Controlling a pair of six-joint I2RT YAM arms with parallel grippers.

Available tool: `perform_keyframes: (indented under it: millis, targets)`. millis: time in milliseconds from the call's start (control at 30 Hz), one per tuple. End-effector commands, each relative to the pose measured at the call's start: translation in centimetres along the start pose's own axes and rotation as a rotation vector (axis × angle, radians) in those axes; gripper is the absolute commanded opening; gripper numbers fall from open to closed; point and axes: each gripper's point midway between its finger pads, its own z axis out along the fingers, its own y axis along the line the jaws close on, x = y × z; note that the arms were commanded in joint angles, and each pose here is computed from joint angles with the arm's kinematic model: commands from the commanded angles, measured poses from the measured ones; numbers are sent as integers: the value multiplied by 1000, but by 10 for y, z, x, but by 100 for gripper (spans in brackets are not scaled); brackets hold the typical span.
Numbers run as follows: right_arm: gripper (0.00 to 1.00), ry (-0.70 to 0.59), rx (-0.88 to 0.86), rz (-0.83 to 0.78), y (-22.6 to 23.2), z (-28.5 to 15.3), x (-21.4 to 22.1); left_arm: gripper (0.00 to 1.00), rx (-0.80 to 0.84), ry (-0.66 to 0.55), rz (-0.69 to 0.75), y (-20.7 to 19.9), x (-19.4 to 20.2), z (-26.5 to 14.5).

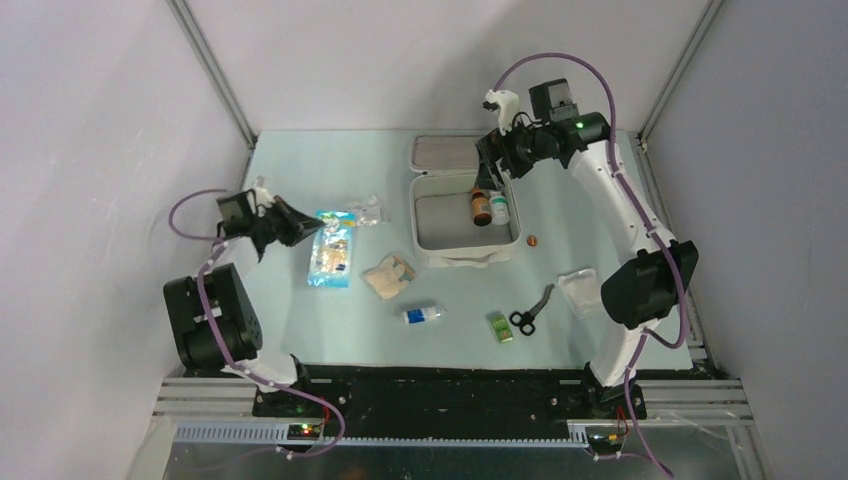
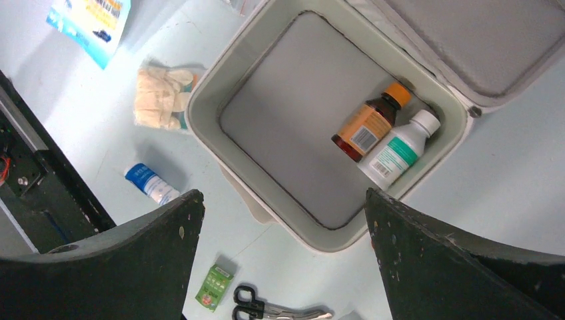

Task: Organize the medicine kit

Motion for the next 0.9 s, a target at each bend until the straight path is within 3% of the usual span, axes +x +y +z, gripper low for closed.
perform_keyframes:
  millis: [0, 267, 433, 533, 633, 867]
  targets:
    - [94, -61, 15, 61, -16, -10, -13, 0, 148, 114, 264, -67, 21, -4]
    - [94, -75, 19, 92, -23, -15, -11, 0, 319, 128, 412, -161, 14, -5]
    - [94, -71, 39, 101, -25, -19, -7, 0, 407, 199, 456, -213, 24, 23]
    - [94, -75, 51, 126, -29, -25, -5, 0, 427, 185, 439, -239, 14, 44]
    - [93, -84, 53, 163, -35, -30, -4, 0, 417, 179, 320, -253, 12, 73]
    - [94, -93, 80, 209, -52, -33, -1, 0, 280, 198, 225, -265, 41, 122]
